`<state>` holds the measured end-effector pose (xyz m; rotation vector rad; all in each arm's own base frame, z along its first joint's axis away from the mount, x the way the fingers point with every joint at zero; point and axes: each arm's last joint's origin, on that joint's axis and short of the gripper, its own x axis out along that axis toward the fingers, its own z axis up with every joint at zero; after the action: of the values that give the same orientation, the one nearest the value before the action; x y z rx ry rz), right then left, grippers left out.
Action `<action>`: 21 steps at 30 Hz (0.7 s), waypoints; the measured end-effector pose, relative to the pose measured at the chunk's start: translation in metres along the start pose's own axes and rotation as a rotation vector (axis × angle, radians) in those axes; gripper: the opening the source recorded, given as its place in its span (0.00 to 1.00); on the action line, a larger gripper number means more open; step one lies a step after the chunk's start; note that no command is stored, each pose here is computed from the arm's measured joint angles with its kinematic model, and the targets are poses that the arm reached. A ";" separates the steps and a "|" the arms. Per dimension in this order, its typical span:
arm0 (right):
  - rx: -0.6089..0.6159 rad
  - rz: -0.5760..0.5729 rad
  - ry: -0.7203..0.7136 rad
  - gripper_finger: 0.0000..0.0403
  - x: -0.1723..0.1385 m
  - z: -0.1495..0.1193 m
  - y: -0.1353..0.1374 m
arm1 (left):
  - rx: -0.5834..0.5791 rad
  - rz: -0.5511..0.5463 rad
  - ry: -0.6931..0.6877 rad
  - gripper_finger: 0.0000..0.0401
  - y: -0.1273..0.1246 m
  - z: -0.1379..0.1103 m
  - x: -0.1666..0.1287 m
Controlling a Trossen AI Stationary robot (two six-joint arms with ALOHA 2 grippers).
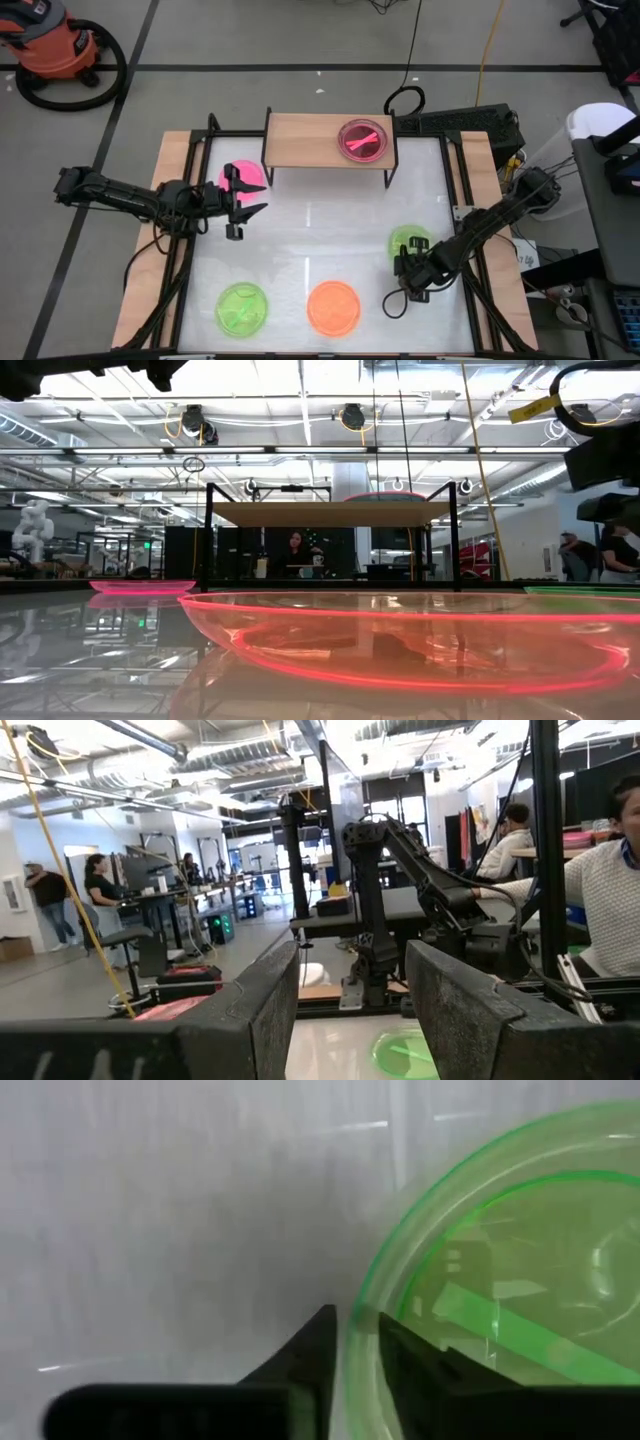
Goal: Place and stack plates onto a shelf
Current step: Put the right green plate on the shelf
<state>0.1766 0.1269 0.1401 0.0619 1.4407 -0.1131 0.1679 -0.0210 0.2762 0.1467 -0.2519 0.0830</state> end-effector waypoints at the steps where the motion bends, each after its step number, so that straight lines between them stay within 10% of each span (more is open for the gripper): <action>1: -0.002 0.004 -0.004 0.11 -0.001 0.000 0.000 | 0.000 0.000 0.000 0.48 0.000 0.000 0.000; 21: 0.015 0.151 -0.242 0.00 -0.060 -0.010 -0.020 | -0.001 0.000 0.000 0.48 0.000 0.000 0.000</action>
<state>0.1568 0.1102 0.1984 0.1635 1.1887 -0.0066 0.1679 -0.0210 0.2761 0.1461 -0.2515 0.0828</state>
